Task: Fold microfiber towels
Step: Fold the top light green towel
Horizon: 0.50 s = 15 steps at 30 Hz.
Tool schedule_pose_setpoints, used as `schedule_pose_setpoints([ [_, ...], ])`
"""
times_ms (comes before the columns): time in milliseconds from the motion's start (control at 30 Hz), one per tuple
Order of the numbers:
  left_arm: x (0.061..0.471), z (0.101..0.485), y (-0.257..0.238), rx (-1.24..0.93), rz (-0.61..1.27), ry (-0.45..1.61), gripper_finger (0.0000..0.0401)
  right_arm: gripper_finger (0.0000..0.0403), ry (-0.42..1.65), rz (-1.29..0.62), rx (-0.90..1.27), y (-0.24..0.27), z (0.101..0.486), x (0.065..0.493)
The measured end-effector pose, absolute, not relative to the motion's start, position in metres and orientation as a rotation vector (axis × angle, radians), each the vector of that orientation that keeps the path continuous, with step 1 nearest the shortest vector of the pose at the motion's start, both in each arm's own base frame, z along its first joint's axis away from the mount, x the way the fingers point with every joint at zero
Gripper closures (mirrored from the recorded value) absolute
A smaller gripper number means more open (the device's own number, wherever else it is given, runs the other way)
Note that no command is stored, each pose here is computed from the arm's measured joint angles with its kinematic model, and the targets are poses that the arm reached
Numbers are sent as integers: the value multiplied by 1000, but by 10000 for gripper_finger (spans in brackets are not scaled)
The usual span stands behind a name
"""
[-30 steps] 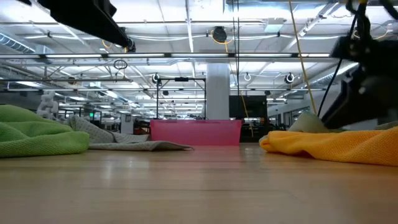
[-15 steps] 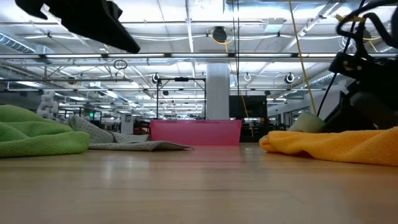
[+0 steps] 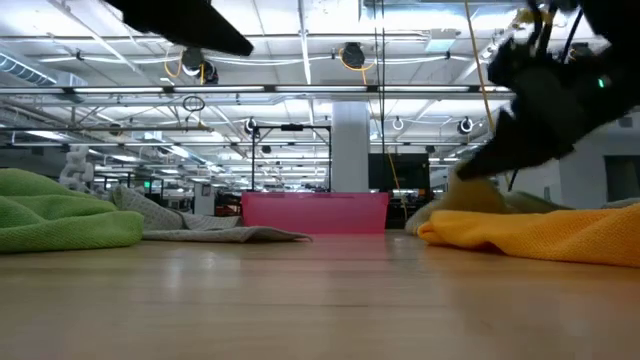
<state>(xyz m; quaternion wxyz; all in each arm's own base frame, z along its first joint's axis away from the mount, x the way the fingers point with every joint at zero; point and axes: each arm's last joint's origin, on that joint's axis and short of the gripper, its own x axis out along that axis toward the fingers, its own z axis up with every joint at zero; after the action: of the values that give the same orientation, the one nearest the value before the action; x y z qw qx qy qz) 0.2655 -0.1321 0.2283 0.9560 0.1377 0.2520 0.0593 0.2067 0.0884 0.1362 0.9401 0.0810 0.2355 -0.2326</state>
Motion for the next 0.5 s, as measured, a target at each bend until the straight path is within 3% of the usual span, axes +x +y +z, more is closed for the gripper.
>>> schedule_pose_setpoints([
  [333, 304, 199, -141, 347, 111, 387, 354, 400, 178, -349, 240, 100, 169, 224],
  [500, 324, 182, -145, 317, -3, 285, 354, 400, 119, -336, 258, 102, 173, 228],
])
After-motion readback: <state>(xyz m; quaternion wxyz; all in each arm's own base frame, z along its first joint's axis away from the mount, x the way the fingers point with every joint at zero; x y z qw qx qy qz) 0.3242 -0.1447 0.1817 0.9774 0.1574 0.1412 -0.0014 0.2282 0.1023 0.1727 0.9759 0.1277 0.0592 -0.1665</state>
